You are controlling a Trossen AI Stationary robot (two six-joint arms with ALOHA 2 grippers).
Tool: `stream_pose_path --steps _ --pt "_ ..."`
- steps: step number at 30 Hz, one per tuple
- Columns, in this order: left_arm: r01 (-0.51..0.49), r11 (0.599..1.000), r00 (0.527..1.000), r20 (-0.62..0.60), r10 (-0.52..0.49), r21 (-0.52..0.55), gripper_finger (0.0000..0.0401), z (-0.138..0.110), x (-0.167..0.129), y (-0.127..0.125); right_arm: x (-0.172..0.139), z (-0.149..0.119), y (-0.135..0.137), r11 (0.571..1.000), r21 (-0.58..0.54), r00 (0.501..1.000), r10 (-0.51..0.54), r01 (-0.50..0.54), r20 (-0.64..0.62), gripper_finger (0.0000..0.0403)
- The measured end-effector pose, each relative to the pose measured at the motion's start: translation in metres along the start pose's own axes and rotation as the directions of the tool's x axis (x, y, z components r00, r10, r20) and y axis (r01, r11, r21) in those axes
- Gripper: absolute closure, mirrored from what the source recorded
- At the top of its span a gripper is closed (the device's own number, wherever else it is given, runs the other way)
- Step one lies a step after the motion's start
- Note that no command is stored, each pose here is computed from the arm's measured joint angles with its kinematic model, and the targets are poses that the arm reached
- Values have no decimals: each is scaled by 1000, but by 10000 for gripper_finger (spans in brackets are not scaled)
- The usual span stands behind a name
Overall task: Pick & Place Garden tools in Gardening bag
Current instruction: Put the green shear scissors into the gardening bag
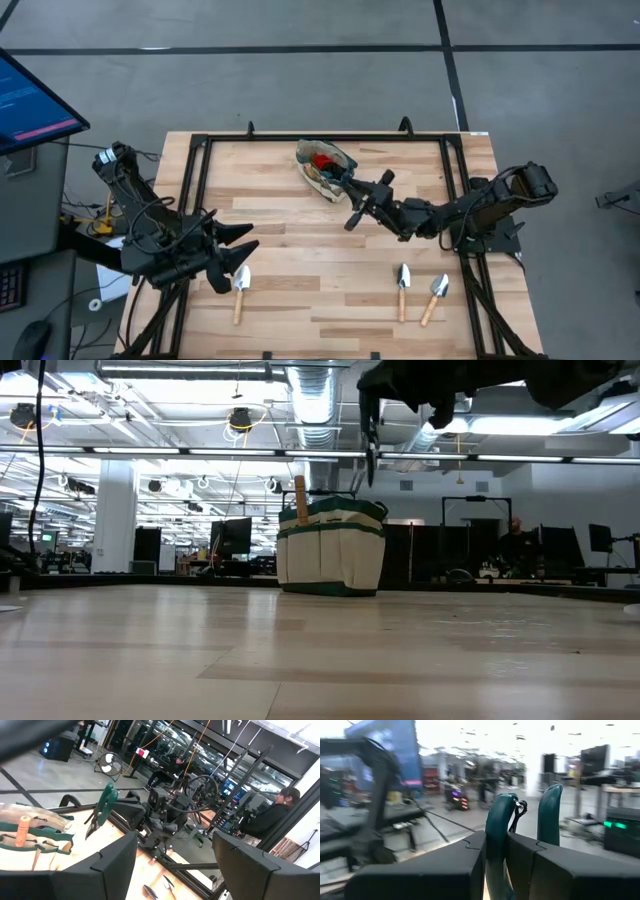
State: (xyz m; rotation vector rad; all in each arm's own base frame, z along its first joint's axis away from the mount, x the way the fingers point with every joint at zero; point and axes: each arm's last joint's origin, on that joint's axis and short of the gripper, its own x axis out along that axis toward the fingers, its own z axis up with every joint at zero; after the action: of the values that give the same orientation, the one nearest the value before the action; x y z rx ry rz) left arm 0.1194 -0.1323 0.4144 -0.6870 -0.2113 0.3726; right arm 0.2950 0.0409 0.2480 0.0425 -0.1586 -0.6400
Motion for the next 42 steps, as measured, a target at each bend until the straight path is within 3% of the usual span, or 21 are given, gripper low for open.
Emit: stream_pose_path --steps 3,13,18,28,42 --pt "0 1000 1000 0 0 0 141 0 0 0 -6 -3 3 997 -31 997 -70 69 -30 363" --pt "0 1000 1000 0 0 1 141 0 0 0 7 -24 -13 992 -28 977 -129 126 -168 363" --pt "0 1000 1000 0 0 1 141 0 0 0 25 -23 -29 999 9 985 -47 50 -165 363" --pt "0 1000 1000 0 0 1 141 0 0 0 42 -20 -49 998 58 990 -11 20 -137 363" --pt "1 1000 1000 0 -1 1 141 0 0 0 46 -20 -56 998 51 990 -41 48 -134 363"
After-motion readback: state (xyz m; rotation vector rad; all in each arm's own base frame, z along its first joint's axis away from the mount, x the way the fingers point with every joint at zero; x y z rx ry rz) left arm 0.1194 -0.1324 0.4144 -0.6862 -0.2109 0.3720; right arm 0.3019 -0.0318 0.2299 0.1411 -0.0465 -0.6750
